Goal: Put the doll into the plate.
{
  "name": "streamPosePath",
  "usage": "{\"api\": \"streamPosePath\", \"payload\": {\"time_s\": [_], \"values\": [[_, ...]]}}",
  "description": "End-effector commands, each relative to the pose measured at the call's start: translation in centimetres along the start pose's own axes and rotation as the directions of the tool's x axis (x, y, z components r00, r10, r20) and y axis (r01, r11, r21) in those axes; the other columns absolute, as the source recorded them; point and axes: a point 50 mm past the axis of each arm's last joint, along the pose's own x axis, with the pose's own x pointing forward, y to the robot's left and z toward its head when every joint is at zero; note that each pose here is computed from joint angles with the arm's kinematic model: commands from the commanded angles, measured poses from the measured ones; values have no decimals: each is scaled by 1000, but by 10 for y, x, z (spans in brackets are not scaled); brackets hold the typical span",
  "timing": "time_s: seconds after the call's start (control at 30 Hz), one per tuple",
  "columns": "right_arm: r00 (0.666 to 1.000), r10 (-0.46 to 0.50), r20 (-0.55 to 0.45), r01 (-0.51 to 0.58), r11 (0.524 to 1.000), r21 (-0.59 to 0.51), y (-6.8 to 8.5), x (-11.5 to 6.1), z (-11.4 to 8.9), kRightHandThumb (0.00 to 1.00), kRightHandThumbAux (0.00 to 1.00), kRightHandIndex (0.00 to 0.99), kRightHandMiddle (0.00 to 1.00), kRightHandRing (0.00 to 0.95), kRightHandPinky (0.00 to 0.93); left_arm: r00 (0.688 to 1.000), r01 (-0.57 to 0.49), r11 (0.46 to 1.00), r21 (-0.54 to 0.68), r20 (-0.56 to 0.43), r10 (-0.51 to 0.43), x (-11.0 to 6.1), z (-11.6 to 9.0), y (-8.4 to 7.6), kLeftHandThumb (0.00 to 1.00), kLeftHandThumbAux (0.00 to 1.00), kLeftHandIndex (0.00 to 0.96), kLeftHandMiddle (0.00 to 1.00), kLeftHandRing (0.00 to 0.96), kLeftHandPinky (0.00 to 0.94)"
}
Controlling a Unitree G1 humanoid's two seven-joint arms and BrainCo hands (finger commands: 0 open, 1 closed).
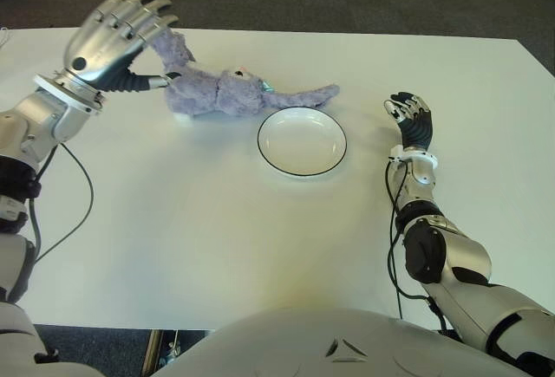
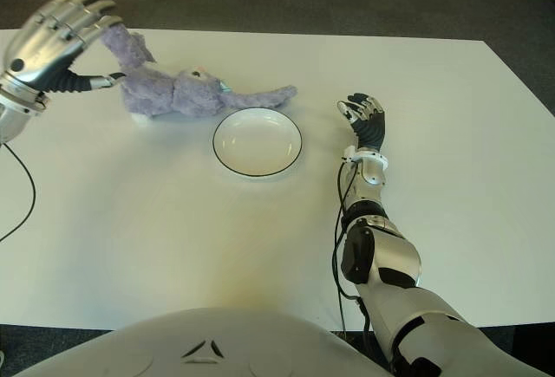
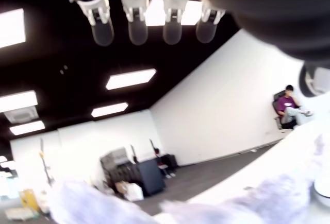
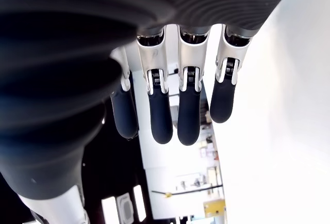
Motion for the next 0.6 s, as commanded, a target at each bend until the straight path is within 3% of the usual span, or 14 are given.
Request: {"api": "streamPosePath", "payload": {"time_s": [0.03, 0.27, 0.6], "values": [[877, -67, -475, 108, 992, 59, -8, -95, -106, 108, 798, 340, 346, 345, 288, 981, 191, 971, -147, 62, -183, 8, 17, -23, 382, 233, 0, 0, 0, 0], [877, -71, -475, 110, 992, 55, -8, -95, -106, 106, 796, 337, 351, 350, 290, 953, 303, 935, -185, 60, -297, 32, 19, -40, 427, 232, 0, 0, 0, 0], [878, -72, -473, 110, 993, 52, -7, -96, -106, 95, 787, 330, 355, 351, 277, 938, 346, 908, -238, 55, -343, 40, 18, -45, 411, 249, 0, 0, 0, 0]]}}
